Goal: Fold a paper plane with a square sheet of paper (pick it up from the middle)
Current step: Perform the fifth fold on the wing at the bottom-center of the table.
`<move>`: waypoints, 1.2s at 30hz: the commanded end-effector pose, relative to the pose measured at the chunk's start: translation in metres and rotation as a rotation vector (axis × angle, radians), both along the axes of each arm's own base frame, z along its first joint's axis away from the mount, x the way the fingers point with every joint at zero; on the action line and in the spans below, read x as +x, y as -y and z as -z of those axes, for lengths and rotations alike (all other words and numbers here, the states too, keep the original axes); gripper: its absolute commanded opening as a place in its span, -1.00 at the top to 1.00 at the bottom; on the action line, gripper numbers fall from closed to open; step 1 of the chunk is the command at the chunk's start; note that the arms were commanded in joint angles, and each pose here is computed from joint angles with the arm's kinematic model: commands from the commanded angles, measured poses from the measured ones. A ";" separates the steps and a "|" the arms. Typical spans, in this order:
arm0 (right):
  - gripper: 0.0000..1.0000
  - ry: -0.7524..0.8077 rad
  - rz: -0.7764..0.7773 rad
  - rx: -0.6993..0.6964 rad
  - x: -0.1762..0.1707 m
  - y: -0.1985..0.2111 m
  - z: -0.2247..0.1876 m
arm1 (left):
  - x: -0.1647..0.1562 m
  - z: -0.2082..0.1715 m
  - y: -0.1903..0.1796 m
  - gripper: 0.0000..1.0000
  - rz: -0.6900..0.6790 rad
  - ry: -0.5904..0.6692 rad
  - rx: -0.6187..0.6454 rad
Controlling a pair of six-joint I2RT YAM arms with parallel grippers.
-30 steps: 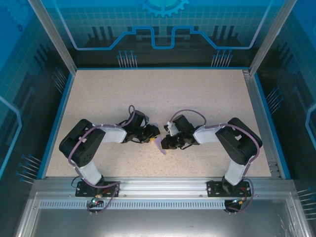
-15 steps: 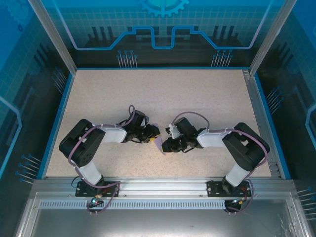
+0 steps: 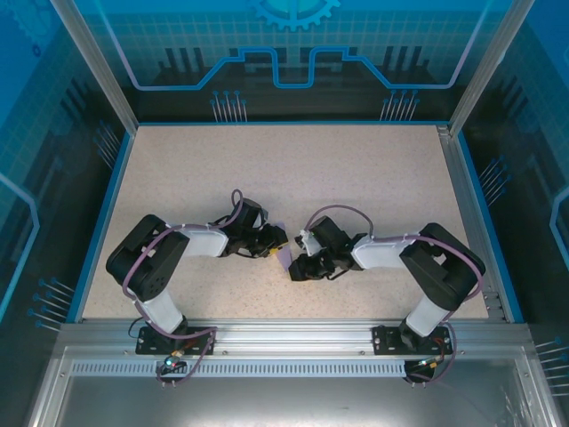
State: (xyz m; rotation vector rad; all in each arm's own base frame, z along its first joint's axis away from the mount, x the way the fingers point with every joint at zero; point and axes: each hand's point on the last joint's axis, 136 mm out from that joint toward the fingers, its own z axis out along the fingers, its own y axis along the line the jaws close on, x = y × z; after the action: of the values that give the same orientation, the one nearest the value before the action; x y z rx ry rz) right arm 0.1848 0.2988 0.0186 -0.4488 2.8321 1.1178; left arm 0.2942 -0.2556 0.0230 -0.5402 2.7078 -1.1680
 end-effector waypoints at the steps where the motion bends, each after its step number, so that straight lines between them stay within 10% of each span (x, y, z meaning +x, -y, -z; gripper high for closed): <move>1: 0.32 0.039 -0.026 -0.073 -0.007 0.007 -0.003 | -0.008 0.009 -0.008 0.28 -0.005 -0.037 0.054; 15: 0.43 0.264 -0.103 -0.351 -0.003 0.010 -0.001 | -0.008 0.009 -0.007 0.28 -0.010 -0.043 0.045; 36: 0.61 0.322 -0.136 -0.355 0.002 -0.003 0.002 | -0.007 0.007 -0.006 0.28 -0.023 -0.051 0.032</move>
State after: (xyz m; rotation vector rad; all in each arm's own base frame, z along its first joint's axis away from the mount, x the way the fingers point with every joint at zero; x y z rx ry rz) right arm 0.1844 0.2984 0.0181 -0.7513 2.7546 0.5284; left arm 0.2941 -0.2555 0.0232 -0.5516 2.7086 -1.1689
